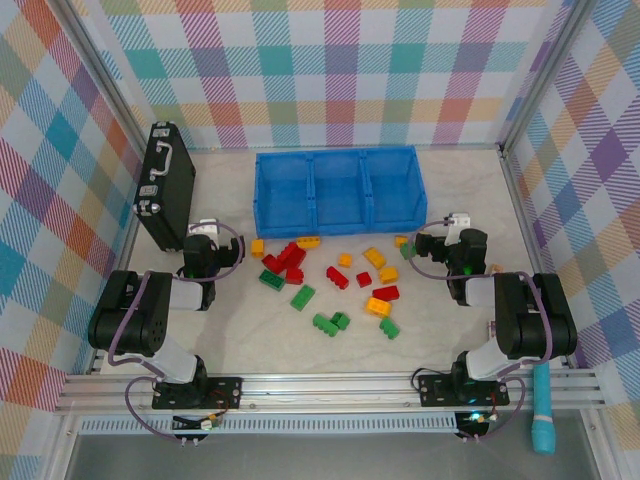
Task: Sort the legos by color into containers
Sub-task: Pick up the lego from the middle-right of the table.
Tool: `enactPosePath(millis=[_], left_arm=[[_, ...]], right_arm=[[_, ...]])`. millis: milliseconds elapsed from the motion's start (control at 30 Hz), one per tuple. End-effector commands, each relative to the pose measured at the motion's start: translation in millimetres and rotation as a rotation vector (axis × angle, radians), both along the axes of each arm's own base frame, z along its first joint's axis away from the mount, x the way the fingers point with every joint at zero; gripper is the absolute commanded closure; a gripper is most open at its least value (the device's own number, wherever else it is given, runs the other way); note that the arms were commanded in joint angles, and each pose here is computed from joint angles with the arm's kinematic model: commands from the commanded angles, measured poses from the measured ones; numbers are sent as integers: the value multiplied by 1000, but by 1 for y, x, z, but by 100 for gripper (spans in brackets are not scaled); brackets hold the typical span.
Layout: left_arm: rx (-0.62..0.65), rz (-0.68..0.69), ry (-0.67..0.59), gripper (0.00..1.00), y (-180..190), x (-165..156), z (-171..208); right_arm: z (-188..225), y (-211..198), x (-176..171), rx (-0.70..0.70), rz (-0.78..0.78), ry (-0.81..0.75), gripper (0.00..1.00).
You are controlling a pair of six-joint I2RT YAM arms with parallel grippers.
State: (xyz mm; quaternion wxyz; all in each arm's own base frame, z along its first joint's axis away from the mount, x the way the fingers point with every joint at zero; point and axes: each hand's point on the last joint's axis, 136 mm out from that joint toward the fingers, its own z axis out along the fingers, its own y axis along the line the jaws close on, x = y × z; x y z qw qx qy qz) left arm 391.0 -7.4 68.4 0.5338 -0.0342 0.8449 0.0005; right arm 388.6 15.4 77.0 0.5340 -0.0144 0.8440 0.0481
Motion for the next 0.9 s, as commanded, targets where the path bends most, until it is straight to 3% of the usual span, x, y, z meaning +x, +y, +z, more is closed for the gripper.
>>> enactPosePath(millis=[0, 300, 367, 400, 533, 667, 867], left_arm=[[-13, 0, -49, 0, -3, 10, 13], [-14, 2, -57, 0, -2, 10, 15], [-9, 23, -12, 0, 1, 11, 29], [-10, 33, 38, 0, 2, 10, 42], [-75, 24, 11, 0, -5, 14, 127], [-120, -115, -37, 0, -36, 2, 205], [-104, -224, 16, 0, -54, -34, 261]], right_arm=[[14, 7, 10, 23, 22, -52, 1], [15, 7, 9, 22, 21, -55, 1], [15, 7, 9, 23, 22, -57, 1], [16, 6, 10, 23, 18, -54, 1], [24, 6, 11, 24, 12, -38, 1], [32, 4, 8, 23, -1, 39, 0], [40, 32, -10, 119, 103, 210, 7]])
